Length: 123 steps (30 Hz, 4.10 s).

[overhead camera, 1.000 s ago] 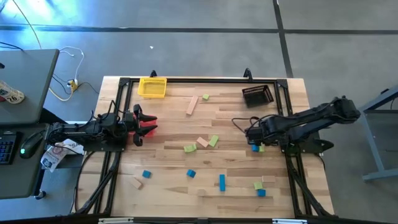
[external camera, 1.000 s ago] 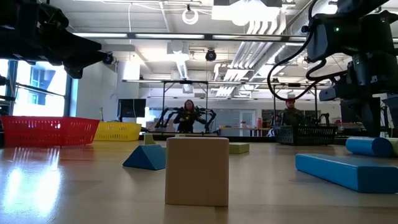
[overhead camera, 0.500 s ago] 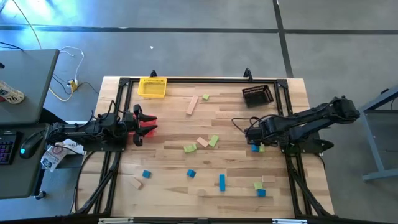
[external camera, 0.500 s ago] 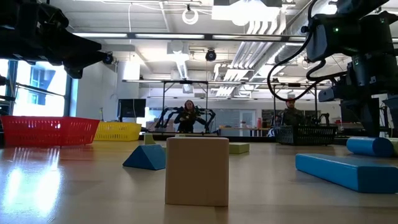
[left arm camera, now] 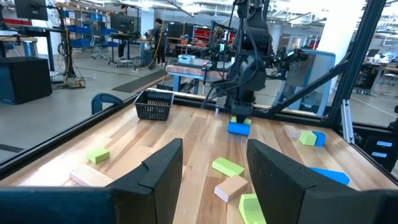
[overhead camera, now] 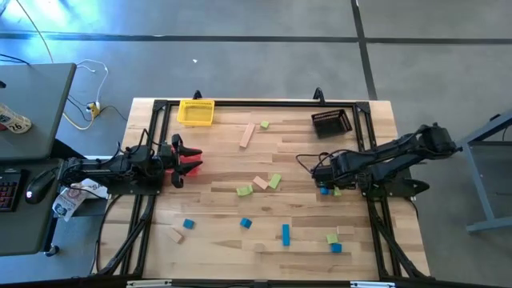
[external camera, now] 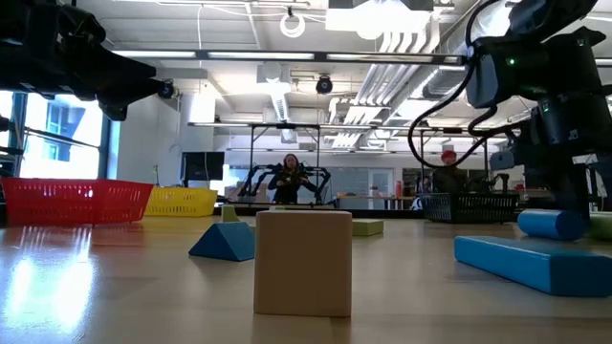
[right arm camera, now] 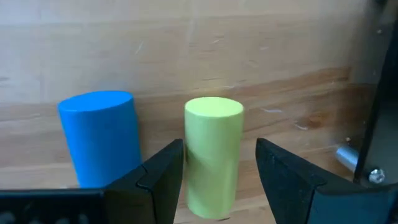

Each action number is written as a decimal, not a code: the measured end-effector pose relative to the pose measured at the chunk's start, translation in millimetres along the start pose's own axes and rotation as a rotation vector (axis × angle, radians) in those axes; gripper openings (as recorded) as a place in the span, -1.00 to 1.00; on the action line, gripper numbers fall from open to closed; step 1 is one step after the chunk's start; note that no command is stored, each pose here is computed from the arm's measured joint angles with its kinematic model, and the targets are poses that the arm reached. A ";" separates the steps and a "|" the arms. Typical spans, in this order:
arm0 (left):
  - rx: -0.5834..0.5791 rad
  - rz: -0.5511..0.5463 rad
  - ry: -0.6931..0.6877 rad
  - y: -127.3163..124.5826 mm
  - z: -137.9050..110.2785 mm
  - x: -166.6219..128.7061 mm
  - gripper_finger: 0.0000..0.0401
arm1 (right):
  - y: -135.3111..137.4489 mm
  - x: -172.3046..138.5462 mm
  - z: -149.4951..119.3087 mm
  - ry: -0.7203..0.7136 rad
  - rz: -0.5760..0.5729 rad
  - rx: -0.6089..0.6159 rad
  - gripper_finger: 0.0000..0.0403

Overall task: Sort & place blocks by color
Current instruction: Put the green block into the black bin, then put the blue block into the red bin

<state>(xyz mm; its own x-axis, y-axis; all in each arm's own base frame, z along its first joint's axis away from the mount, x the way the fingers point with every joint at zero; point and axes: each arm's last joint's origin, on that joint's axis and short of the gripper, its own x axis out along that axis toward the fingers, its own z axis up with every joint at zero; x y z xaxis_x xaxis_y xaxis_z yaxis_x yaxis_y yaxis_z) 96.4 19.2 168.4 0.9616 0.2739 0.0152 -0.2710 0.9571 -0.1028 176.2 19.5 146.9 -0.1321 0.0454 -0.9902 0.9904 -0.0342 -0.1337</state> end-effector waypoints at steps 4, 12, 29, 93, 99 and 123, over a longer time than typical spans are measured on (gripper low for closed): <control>0.000 0.001 0.000 0.0 0.0 0.0 -0.16 | 3.1 5.8 0.0 -0.006 -0.029 -0.011 -0.09; 0.000 0.001 0.000 0.0 0.0 0.0 -0.16 | 6.6 11.2 -0.6 0.008 -0.062 -0.060 -0.52; 0.000 0.001 0.000 0.0 0.0 0.0 -0.16 | 22.9 -39.3 11.3 -0.261 -0.083 -0.164 -0.53; -0.001 0.055 -0.013 1.6 0.9 0.0 -0.16 | 39.6 -68.1 221.9 -0.496 -0.157 -0.368 -0.53; -0.001 0.056 -0.013 1.6 0.9 -0.1 -0.16 | 37.1 -55.8 233.8 -0.425 -0.174 -0.480 -0.53; -0.026 0.104 0.095 0.5 34.8 -11.7 -0.16 | 37.7 -78.2 237.6 -0.375 -0.182 -0.472 -0.08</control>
<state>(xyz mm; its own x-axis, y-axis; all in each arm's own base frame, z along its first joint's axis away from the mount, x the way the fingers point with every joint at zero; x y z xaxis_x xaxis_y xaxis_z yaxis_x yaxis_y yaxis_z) 83.5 19.8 202.7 0.9285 0.3601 -0.0906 -0.3693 0.9209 -0.1244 214.4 -222.5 209.7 -0.2209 -0.3474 -0.9113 0.8504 0.3889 -0.3543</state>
